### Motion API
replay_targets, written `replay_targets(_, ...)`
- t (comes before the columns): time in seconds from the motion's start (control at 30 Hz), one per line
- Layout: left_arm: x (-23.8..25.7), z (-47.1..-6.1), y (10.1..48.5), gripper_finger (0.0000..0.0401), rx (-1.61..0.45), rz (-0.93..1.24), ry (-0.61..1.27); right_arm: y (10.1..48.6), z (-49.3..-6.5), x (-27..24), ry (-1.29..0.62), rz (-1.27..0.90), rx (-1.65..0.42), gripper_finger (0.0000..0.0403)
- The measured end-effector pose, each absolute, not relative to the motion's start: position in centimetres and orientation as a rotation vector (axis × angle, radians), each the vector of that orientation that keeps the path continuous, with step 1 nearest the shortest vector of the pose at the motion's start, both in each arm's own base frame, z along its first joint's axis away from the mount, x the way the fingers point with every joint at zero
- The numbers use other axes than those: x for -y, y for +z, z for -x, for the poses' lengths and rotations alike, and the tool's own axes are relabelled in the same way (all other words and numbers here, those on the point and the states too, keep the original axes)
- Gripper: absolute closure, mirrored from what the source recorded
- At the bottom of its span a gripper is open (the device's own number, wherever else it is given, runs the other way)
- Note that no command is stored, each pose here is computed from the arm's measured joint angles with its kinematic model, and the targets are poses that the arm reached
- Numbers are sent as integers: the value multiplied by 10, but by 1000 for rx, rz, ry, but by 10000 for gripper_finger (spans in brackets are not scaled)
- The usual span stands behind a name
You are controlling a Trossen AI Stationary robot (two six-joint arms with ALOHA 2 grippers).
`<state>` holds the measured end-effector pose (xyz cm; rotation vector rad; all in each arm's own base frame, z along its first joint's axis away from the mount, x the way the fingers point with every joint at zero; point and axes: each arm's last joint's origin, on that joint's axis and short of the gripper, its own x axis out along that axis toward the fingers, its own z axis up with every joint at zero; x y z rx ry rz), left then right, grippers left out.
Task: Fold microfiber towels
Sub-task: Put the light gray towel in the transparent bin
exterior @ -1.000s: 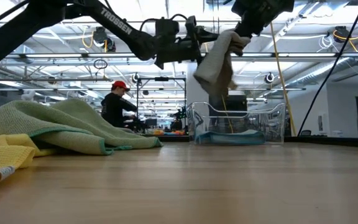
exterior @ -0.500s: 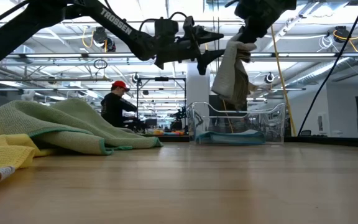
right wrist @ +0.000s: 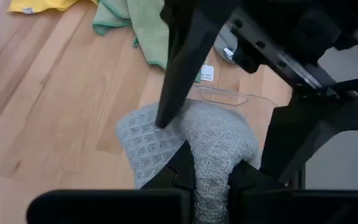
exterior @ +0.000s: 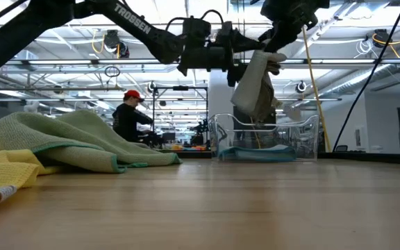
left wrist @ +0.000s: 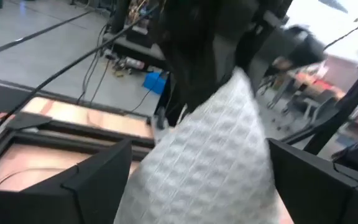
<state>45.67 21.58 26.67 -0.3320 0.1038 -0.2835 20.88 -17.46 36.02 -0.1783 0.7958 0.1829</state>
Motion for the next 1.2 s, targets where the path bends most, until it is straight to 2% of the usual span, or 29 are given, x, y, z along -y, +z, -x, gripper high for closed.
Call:
replay_targets(0.17,-215,-456,258,74,-162,259,-285,360,-210,174,191,188,-795,385)
replay_targets(0.3,-215,-454,253,136,-203,229,-330,360,-210,173,199,200,-793,385)
replay_targets(0.53,-227,-443,245,254,-279,309,-367,360,-210,174,180,206,-811,385)
replay_targets(0.7,-236,-435,241,300,-329,363,-349,359,-208,177,143,217,-842,385)
replay_targets(0.8,-238,-433,241,304,-334,381,-365,359,-206,179,130,207,-844,385)
replay_targets(0.9,-237,-433,240,291,-343,409,-375,359,-204,181,115,182,-845,385)
replay_targets(1.07,-231,-436,236,240,-370,438,-369,359,-202,182,107,180,-846,385)
replay_targets(1.2,-223,-440,233,206,-385,374,-347,359,-202,182,106,180,-846,385)
